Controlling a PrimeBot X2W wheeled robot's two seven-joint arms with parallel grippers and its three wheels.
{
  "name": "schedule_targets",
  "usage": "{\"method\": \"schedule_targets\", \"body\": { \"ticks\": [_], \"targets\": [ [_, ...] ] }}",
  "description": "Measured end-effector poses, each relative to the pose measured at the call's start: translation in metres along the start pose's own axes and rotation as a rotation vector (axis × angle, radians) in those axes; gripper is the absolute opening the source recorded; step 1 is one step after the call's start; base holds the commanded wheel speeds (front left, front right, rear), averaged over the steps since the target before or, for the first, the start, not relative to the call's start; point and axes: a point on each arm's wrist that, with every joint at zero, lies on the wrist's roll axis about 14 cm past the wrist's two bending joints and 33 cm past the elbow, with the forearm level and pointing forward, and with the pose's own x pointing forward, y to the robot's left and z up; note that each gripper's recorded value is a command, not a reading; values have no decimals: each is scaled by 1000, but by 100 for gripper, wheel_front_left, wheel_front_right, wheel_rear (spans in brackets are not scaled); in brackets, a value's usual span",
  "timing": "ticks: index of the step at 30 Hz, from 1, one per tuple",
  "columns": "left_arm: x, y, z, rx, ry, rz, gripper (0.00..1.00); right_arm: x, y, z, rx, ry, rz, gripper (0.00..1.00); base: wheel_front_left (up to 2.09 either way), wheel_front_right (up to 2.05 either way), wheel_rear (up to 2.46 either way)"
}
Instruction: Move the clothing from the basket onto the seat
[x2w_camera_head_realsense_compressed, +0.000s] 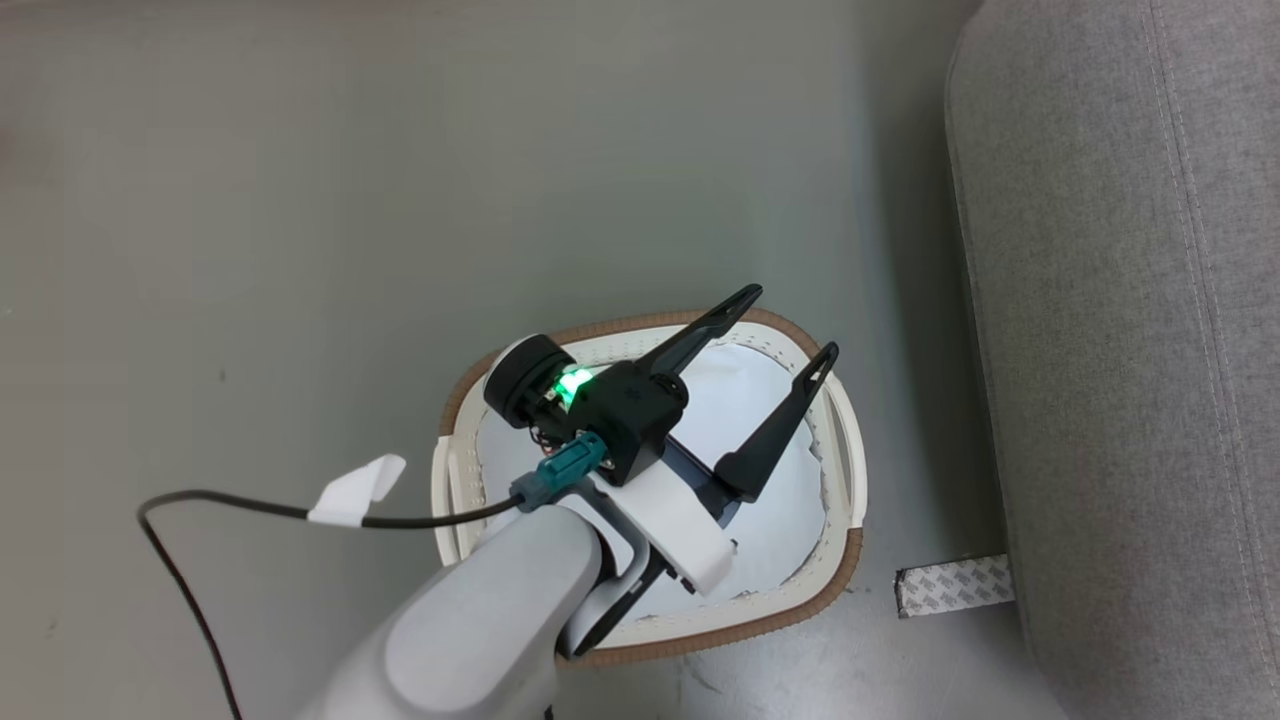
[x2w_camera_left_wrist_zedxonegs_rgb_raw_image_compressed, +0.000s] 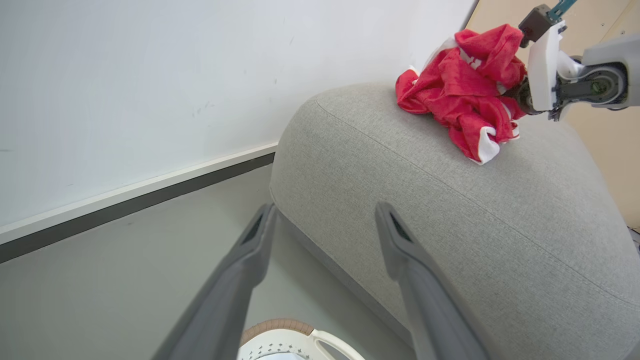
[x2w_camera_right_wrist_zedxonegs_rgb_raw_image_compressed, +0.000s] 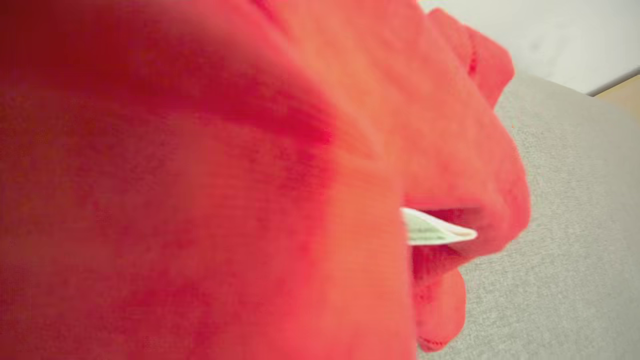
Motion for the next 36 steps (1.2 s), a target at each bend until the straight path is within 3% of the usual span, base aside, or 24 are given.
{"method": "schedule_targets", "body": {
  "ticks": [1,3,4,5,15,23,27,36],
  "targets": [
    [1,0,0,0,-1,0,100,0,1,-1,5,6,3,16,0,0,0],
    [2,-1,0,-1,-3,-2,100,0,-1,0,7,10,2,46,0,0,0],
    [3,-1,1,0,-4,-2,100,-1,0,1,4,13,4,96,0,0,0],
    [3,-1,2,3,-5,-3,100,-3,0,2,0,8,6,100,0,0,0],
    [-6,-13,25,38,-26,-1,100,-37,9,1,-32,3,66,100,0,0,0],
    [-33,-25,53,59,-50,51,100,-92,19,6,-107,-36,154,100,0,0,0],
    [-50,-30,70,81,-76,87,100,-123,21,21,-142,-125,189,100,0,0,0],
    [-101,-16,123,152,-191,244,100,-196,32,86,-131,-463,261,100,0,0,0]
  ]
}}
